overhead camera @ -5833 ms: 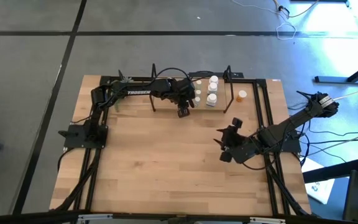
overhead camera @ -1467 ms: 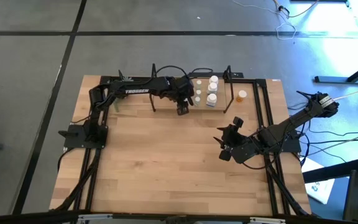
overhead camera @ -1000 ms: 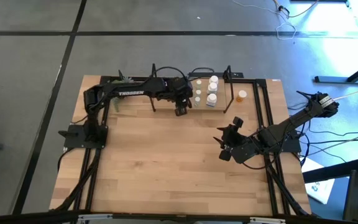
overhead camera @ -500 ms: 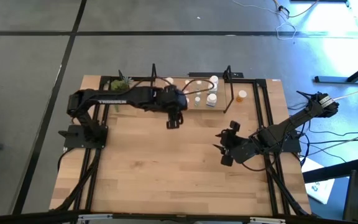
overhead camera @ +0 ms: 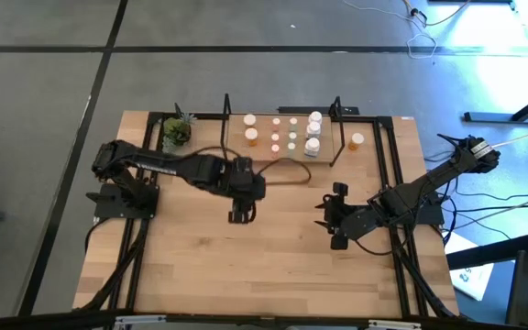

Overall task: Pick and place medicine bottles onto shelf by color
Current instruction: Put the orange pill bottle on the shelf aligned with the orange pill bottles

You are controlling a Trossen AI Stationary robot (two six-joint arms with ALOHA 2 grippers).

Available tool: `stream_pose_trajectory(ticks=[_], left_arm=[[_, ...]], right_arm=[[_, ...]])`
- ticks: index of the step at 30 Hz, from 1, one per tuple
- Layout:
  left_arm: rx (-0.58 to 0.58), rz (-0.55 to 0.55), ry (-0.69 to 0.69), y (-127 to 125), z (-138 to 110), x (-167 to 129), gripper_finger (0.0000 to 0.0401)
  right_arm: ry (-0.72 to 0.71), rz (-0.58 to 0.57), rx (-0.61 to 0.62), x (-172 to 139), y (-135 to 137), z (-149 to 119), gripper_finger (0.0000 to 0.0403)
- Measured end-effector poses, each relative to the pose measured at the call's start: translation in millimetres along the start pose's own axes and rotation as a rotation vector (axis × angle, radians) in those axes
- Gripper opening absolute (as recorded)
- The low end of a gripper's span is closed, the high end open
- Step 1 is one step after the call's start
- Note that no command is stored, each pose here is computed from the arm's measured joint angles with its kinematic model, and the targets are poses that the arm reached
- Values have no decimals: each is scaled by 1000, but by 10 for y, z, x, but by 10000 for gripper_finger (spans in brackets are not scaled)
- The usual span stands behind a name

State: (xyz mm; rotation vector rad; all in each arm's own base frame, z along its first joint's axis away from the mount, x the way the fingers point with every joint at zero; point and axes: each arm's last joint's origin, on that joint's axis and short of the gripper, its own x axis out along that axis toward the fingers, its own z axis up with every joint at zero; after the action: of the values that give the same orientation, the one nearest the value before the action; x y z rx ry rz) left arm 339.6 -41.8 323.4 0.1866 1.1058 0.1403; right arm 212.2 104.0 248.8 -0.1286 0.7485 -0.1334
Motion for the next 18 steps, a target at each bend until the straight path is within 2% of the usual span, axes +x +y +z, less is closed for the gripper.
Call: stream_pose_trajectory(ticks=[5, 12, 15, 18], left_arm=[[-14, 6, 9, -124, -63, -131, 202], [-23, 61, 25, -205, -152, -261, 202], [-33, 76, 18, -216, -170, -304, 202], [-41, 75, 17, -214, -199, -358, 202]], right_arm=[[-57, 22, 73, -2, 20, 62, 198], [-49, 58, 269, 1, 25, 70, 198], [-46, 21, 346, 17, -26, 70, 198], [-13, -48, 475, -5, -183, 107, 198]])
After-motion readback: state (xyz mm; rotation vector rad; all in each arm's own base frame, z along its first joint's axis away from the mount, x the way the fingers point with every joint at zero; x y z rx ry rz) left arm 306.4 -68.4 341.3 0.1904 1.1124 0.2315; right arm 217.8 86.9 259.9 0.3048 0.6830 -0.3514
